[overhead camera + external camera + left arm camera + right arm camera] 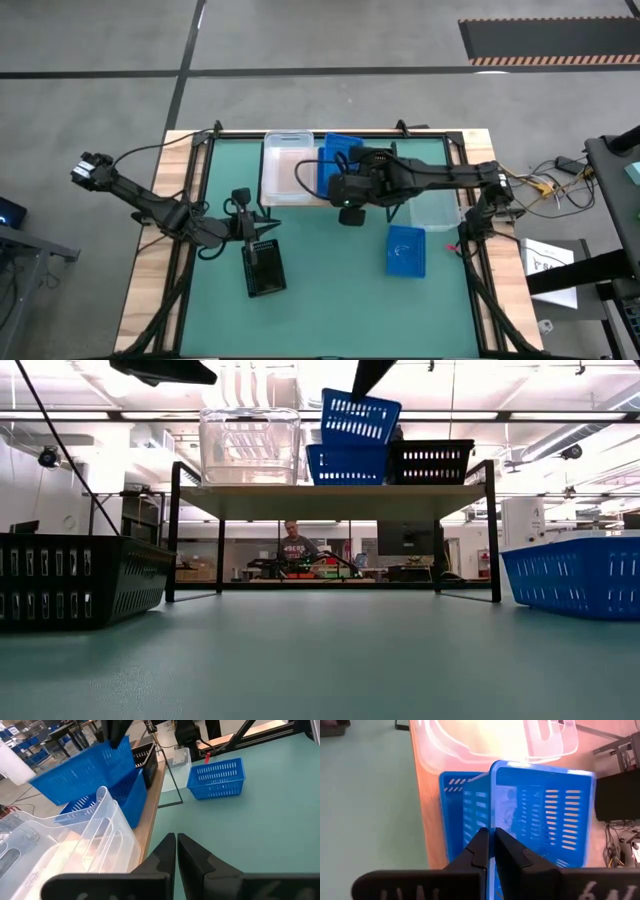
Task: Stack baskets on shelf by color
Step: Stack the left blue bin on top of the blue bin on the shelf, then adjust the black bin on the shelf
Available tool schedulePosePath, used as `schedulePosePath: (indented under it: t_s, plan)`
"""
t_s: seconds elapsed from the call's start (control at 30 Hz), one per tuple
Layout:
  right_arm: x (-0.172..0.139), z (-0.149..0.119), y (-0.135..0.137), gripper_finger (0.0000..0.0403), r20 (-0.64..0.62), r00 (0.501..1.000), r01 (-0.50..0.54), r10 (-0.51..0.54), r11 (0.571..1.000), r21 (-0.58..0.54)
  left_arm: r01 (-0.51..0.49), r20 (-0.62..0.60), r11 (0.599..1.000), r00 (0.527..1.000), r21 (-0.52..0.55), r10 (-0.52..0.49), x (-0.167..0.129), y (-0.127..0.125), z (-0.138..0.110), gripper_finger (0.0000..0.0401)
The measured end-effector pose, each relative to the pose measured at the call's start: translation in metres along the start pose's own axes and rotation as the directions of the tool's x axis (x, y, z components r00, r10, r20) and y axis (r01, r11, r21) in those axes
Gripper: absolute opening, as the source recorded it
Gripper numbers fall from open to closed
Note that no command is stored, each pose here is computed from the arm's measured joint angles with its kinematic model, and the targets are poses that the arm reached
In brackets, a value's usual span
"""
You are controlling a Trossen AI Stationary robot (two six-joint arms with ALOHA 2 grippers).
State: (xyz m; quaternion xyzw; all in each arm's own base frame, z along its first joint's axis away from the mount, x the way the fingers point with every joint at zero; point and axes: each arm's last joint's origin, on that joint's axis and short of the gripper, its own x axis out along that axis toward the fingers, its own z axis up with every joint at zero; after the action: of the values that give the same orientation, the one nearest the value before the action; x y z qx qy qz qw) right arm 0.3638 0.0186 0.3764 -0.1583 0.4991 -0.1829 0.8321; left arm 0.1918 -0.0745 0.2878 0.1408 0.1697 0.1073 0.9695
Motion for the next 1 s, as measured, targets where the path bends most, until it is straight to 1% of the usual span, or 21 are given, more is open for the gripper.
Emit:
schedulePosePath:
  t_s: [0.57, 0.7, 0.9, 1.0]
  plan:
    - [0.0085, -0.0003, 0.0052, 0.0018, 0.004, 1.0, -0.008, 0.008, 1.0, 0.006, 0.0, -0.002, 1.0, 1.0, 0.001, 0.0, 0.0002, -0.0002, -0.0006, 0.0002]
    - [0.0095, 0.0005, 0.0058, 0.0043, 0.012, 1.0, -0.008, 0.008, 1.0, 0.011, 0.0, -0.001, 1.0, 1.0, 0.001, 0.0, 0.0001, -0.0001, -0.0005, 0.0002]
    - [0.0087, 0.0013, 0.0054, 0.0091, 0.019, 1.0, -0.009, 0.008, 0.999, 0.033, 0.0, -0.002, 1.0, 1.0, 0.001, 0.0, 0.0002, -0.0002, -0.0007, 0.0002]
    - [0.0057, 0.0026, 0.0046, 0.0106, 0.03, 1.0, -0.01, 0.008, 0.999, 0.041, 0.0, -0.002, 1.0, 1.0, 0.001, 0.0, 0.0002, -0.0002, -0.0007, 0.0002]
